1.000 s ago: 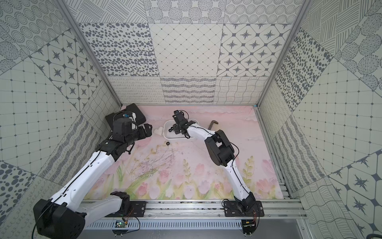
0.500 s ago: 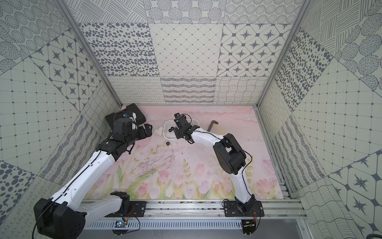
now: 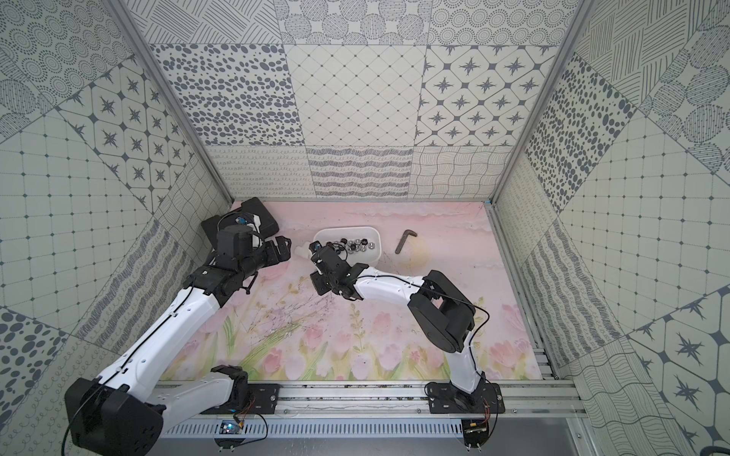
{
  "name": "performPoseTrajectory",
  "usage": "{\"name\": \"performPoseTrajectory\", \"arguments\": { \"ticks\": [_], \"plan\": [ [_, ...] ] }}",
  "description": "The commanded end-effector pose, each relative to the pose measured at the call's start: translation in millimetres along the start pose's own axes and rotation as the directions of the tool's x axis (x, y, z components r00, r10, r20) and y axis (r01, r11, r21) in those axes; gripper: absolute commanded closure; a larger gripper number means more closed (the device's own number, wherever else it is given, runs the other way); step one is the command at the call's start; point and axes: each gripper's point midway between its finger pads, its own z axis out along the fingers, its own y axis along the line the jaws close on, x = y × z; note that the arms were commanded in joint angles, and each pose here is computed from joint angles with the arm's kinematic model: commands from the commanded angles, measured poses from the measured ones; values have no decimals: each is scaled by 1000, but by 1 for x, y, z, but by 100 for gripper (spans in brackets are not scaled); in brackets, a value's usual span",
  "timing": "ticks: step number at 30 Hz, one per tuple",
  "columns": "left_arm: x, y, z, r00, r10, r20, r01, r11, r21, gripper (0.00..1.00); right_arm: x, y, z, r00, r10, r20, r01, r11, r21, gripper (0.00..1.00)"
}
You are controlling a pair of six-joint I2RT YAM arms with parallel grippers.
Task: Put the nuts on the desktop into the storage box
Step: Place the nut in the storage box, then pick up the nut from the center of the board.
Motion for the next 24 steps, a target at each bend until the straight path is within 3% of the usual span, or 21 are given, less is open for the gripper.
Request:
{"name": "performPoseTrajectory", "arguments": {
  "ticks": [1, 14, 24],
  "plan": [
    [4, 3, -1, 1000, 8, -14, -8, 1000, -16, 1, 12, -4, 19, 999, 47, -22, -46, 999, 24, 53],
    [7, 5, 2, 1000, 9, -20, -9, 1000, -20, 1, 31, -29, 60, 996, 58, -74, -45, 984, 172, 42],
    [8, 5, 2, 1000, 7, -20, -7, 1000, -21, 1, 23, -33, 78, 996, 67, -62, -55, 982, 180, 41]
  ]
}}
